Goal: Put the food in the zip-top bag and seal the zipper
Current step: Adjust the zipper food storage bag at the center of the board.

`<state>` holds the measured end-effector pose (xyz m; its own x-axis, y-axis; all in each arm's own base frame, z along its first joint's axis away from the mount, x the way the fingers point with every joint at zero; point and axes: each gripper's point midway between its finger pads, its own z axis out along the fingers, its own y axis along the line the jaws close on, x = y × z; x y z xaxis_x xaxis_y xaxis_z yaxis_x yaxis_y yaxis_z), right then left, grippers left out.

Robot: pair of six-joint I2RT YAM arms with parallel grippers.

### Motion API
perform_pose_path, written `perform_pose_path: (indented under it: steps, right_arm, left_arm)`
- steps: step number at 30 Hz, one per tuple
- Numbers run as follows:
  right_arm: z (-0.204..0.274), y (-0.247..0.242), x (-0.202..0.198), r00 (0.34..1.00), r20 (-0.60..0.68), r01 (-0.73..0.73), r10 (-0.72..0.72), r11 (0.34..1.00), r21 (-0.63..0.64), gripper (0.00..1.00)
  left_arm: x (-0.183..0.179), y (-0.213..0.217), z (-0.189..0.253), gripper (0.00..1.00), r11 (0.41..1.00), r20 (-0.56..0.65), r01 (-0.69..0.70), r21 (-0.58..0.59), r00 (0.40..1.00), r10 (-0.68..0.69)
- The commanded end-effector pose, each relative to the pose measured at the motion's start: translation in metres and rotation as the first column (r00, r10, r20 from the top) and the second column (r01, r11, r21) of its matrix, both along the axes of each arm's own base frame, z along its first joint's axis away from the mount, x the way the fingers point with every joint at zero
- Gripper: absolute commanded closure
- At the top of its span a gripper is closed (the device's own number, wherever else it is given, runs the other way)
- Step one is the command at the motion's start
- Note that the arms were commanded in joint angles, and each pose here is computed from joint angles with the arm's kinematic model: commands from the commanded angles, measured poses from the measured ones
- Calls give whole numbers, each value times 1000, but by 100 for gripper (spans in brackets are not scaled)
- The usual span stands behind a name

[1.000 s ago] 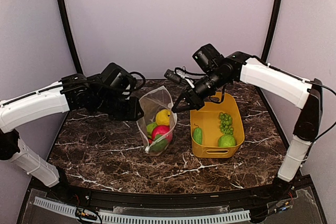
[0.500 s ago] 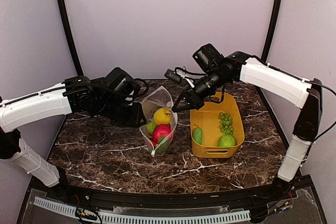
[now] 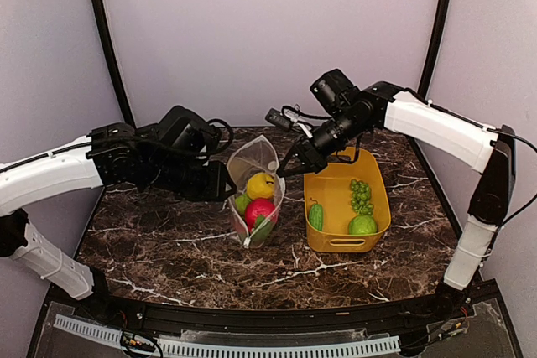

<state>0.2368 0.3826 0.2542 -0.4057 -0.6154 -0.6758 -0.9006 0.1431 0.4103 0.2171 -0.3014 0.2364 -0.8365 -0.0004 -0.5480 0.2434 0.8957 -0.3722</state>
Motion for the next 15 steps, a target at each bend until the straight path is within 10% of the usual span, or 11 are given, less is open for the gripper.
perform_pose_path:
  steps: [1,15]
  right_arm:
    - [6,0,15,1000,-4,29,-29,999,29,100]
    - [5,-1,17,999,-9,38,-38,999,30,100]
  left_arm:
    - [-2,2,14,68,1000,73,0,-25,997,2]
    - [8,-30,-14,63,999,15,32,14,999,-32]
